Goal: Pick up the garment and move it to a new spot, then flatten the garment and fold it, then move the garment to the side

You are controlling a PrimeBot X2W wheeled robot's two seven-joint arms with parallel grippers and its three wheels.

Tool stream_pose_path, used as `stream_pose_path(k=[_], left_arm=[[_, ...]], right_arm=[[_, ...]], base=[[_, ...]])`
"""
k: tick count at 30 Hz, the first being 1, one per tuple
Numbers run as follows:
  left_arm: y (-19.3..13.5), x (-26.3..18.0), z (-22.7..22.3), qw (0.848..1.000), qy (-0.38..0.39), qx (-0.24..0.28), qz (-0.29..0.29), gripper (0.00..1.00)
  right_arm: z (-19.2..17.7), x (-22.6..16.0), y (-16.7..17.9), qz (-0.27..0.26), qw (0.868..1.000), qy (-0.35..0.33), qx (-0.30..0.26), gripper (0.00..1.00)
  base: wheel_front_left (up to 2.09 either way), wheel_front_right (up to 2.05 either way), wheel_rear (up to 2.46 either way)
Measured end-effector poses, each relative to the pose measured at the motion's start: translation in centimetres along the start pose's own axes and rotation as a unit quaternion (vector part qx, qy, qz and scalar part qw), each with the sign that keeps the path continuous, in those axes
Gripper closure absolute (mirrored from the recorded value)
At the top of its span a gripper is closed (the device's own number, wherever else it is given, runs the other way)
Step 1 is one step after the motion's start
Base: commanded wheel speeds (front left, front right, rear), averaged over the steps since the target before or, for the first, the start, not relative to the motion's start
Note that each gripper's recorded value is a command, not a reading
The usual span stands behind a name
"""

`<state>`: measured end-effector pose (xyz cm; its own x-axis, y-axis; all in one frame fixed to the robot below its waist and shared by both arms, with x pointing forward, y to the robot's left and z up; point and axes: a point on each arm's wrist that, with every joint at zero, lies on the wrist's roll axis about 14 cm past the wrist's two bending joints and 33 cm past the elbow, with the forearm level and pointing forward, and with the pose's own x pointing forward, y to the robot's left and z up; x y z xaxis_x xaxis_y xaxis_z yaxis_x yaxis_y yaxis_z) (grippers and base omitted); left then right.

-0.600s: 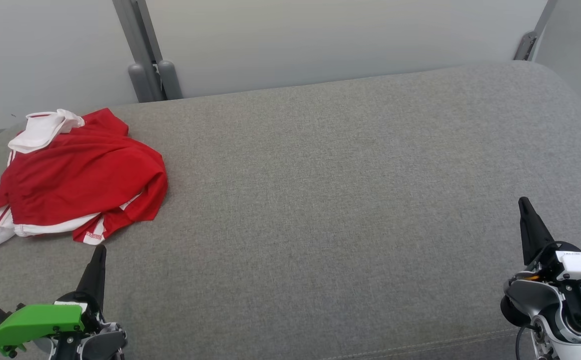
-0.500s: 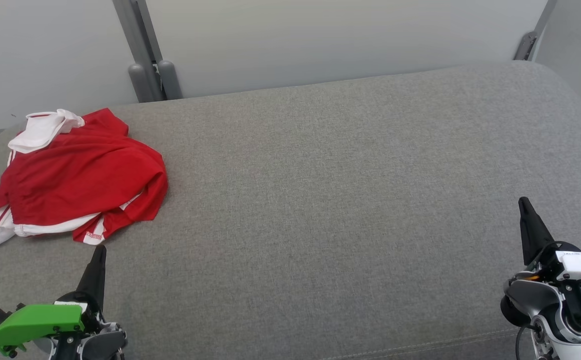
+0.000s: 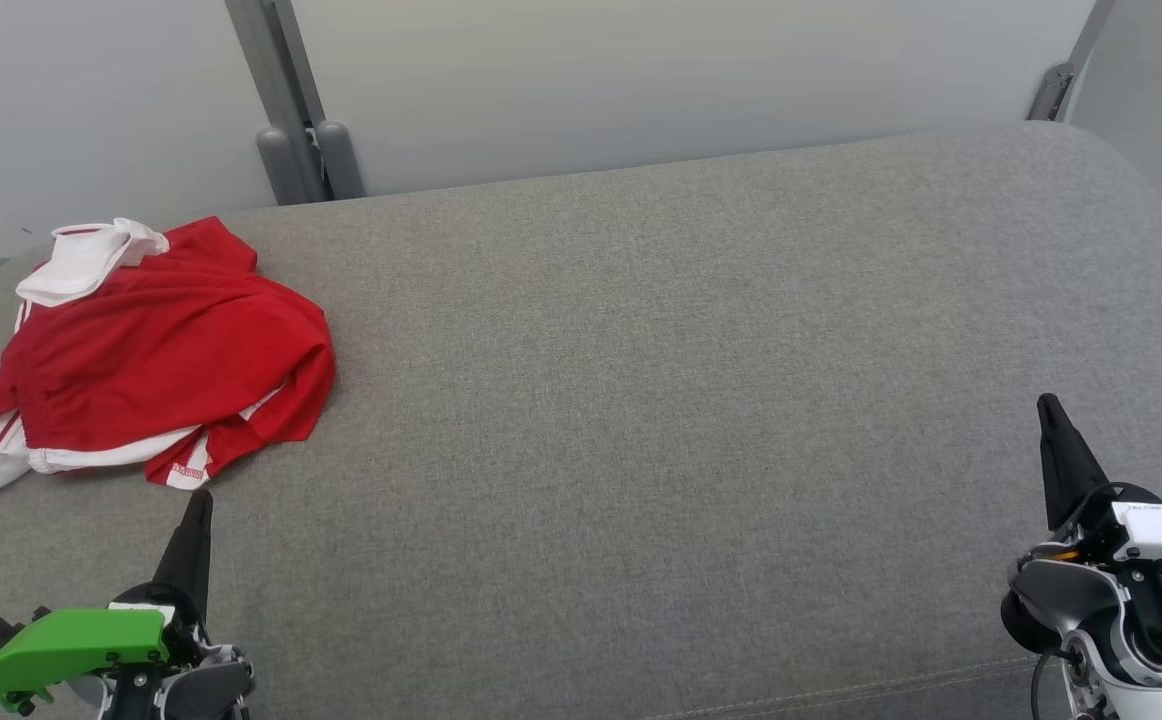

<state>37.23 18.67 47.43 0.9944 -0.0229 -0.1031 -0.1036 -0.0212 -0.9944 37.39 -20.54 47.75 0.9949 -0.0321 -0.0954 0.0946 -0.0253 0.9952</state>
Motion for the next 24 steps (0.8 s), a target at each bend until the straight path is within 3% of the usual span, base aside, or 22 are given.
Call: stream_pose_path(k=[24], left_arm=[[-0.01, 0.0, -0.03, 1.0, 0.0, -0.001, 0.0, 1.0]], right_arm=[[-0.02, 0.0, 0.0, 0.0, 1.0, -0.001, 0.002, 1.0]], base=[[0.0, 0.0, 0.0]])
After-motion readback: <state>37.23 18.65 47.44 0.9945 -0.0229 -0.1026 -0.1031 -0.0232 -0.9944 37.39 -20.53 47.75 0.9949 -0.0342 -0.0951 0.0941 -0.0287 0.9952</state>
